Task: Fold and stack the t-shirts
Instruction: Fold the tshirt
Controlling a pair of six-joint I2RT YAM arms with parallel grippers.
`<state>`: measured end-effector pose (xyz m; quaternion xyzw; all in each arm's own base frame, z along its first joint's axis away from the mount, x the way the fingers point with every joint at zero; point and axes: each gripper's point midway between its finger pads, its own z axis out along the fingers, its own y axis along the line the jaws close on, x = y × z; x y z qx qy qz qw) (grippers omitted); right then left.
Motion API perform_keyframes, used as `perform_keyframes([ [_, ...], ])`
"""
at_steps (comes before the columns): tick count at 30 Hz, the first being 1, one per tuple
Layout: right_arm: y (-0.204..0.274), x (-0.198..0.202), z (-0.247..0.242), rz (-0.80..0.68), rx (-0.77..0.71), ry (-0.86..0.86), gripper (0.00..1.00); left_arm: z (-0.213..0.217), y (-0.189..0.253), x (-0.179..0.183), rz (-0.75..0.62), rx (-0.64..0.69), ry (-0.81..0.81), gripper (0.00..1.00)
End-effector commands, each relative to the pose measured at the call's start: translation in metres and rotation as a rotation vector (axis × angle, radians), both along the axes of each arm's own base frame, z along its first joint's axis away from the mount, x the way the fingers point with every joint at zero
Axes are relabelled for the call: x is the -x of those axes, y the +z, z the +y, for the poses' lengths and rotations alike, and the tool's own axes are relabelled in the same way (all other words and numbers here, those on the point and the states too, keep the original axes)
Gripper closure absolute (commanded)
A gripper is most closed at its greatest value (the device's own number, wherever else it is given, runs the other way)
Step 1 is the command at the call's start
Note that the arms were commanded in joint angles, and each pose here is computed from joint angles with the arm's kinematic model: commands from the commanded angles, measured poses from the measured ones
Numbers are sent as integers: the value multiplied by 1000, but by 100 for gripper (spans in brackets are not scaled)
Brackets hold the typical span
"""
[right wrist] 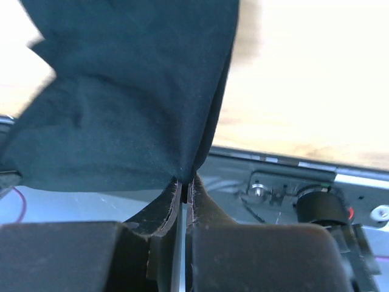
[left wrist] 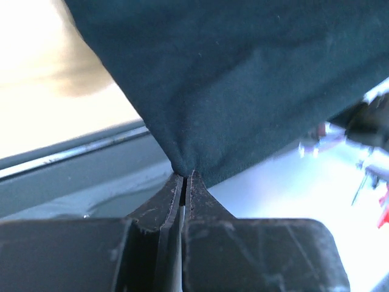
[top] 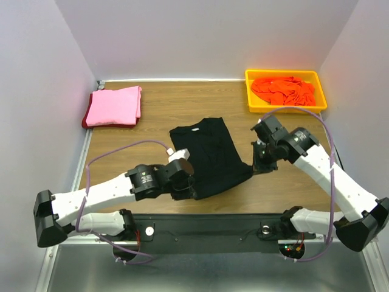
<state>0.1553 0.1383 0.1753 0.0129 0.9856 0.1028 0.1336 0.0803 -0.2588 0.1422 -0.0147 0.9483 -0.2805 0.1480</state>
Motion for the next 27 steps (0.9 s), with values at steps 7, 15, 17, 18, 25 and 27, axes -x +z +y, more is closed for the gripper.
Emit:
perform_keyframes([
  [7,58,-61,10,-188,58,32,99,2,49,-73,-233,-120,198,100],
  [15,85,-90,23,-265,54,44,99,0,90,-102,-332,-38,248,100],
  [17,89,-97,24,-279,64,48,99,2,92,-108,-340,-37,252,100],
  [18,89,-99,24,-282,69,47,99,1,92,-111,-344,-29,254,100],
  [25,97,-124,29,-331,101,42,99,10,83,-133,-349,-9,280,100],
  [27,94,-130,35,-331,101,51,99,10,81,-138,-349,-1,282,100],
])
